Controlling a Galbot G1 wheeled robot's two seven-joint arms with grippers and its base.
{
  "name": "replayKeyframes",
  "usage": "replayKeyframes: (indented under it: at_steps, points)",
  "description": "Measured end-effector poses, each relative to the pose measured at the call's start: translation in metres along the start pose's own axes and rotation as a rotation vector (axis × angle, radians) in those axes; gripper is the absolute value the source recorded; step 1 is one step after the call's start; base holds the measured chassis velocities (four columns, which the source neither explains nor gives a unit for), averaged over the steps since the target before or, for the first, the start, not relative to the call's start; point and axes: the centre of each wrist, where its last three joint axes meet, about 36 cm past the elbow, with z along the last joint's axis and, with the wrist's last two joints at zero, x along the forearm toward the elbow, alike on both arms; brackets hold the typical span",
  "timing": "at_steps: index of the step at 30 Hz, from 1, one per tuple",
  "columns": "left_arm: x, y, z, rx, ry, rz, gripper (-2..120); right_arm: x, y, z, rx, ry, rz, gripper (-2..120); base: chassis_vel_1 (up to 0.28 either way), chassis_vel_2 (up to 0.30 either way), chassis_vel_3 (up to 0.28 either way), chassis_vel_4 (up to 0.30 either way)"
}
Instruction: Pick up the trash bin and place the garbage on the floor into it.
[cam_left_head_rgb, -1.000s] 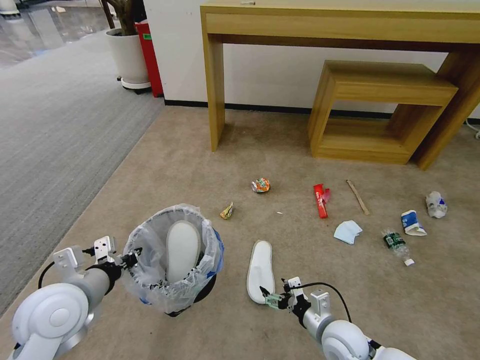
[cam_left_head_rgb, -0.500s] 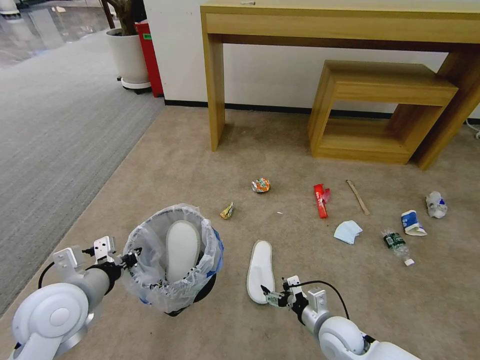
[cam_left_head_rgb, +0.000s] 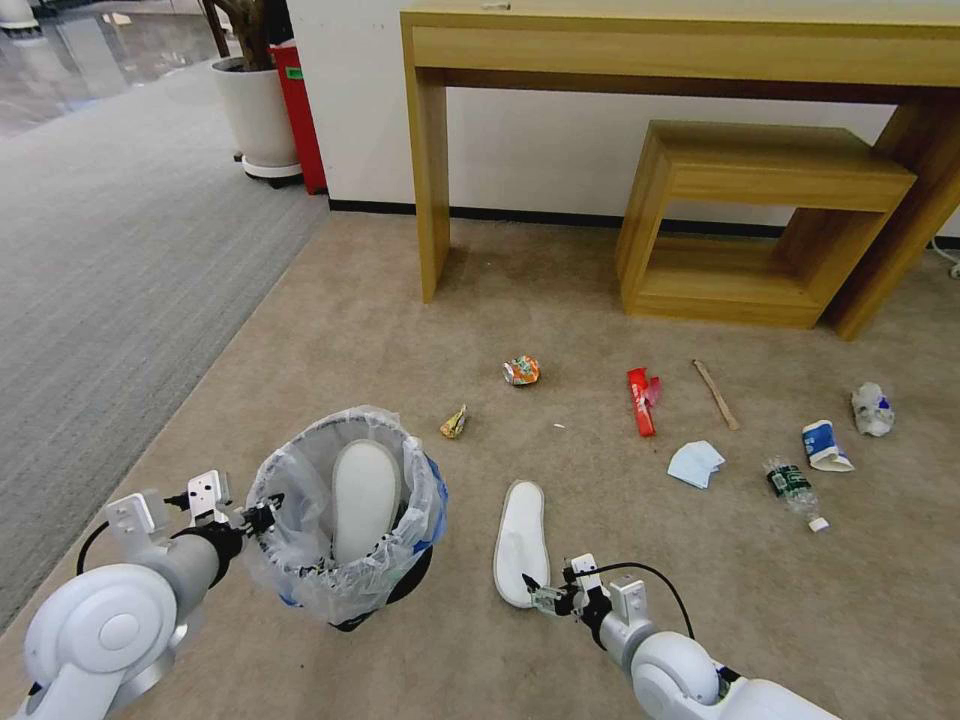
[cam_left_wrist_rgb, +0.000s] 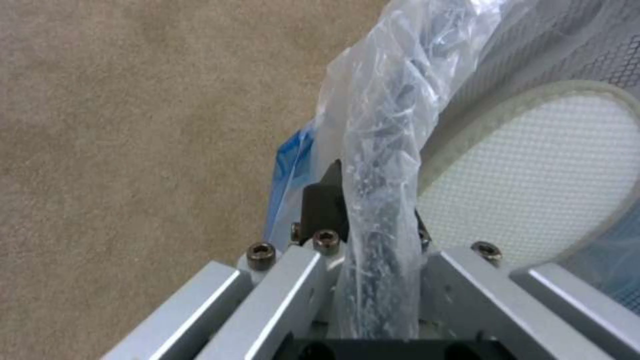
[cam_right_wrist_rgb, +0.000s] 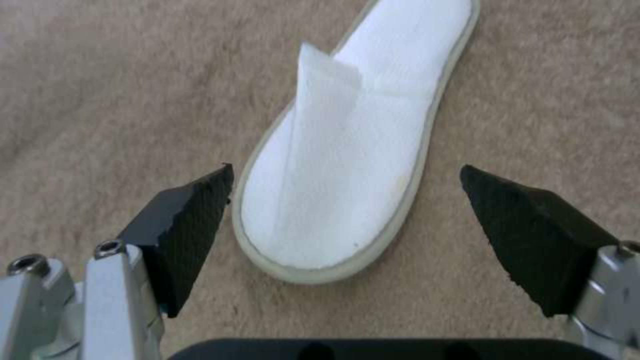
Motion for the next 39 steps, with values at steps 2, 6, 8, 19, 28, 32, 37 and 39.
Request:
replayKeyframes:
  at_steps: [2,6,8,19,28,32,37,39]
  points:
    - [-0.001,0.000,0.000,0.001,0.002,0.001,1,-0.006,0.004,0.002,0.005,0.007,0.009,88,0.000,0.000,0.000,0.000]
    - [-0.003,-0.001,0.001,0.001,0.007,0.004,1,-0.009,0.006,0.004,0.009,0.010,0.028,88,0.000,0.000,0.000,0.000]
    - [-0.005,0.000,0.001,0.000,0.010,0.004,1,-0.011,0.006,0.006,0.023,0.011,0.046,87,0.000,0.000,0.000,0.000]
    - [-0.009,-0.001,0.001,-0.001,0.018,0.008,1,-0.017,0.012,0.003,0.044,0.012,0.093,86,0.000,0.000,0.000,0.000]
    - [-0.011,-0.002,0.001,0.000,0.019,0.012,1,-0.023,0.028,-0.008,0.048,0.021,0.069,86,0.000,0.000,0.000,0.000]
    - [-0.011,-0.001,0.001,0.001,0.020,0.011,1,-0.027,0.030,-0.010,0.054,0.027,0.079,86,0.000,0.000,0.000,0.000]
    - [-0.011,-0.001,0.002,0.001,0.021,0.012,1,-0.031,0.029,-0.013,0.066,0.040,0.095,86,0.000,0.000,0.000,0.000]
    - [-0.011,-0.001,0.002,0.002,0.021,0.012,1,-0.033,0.028,-0.015,0.074,0.047,0.102,86,0.000,0.000,0.000,0.000]
